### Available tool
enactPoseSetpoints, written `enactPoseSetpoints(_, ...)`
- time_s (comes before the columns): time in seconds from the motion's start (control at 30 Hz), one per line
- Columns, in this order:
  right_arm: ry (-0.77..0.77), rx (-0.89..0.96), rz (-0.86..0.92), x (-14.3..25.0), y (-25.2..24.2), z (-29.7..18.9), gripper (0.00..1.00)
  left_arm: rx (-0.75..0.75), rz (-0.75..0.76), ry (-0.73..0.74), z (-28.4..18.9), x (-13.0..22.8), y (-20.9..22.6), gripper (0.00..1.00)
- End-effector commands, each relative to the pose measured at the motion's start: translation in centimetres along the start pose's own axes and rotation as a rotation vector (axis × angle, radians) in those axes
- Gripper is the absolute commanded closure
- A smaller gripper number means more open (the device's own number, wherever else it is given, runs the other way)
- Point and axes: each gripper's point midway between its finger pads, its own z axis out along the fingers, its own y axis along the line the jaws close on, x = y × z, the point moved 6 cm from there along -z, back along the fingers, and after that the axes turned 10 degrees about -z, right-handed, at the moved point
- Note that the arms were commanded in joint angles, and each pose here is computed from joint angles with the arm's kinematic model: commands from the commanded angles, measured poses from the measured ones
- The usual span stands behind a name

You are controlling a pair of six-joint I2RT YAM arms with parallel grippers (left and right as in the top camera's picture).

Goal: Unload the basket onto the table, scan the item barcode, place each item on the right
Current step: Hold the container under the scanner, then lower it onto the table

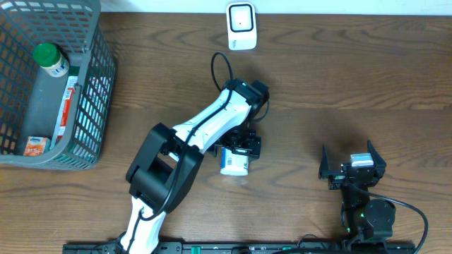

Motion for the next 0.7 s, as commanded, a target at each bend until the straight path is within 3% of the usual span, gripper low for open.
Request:
enactPoseSetpoints(0.0, 0.008, 0.013, -0.009, 0.2, -0.2, 0.0, 0.01, -0.009, -0.004, -0.001, 0.5, -0.2, 0.0, 0.04)
enactPoseSetpoints(0.67, 0.008, 0.013, -0.009, 0.1, -0.2, 0.0, 0.01, 0.012, 0.003, -0.069, -1.9, -1.0, -0.6, 0.01)
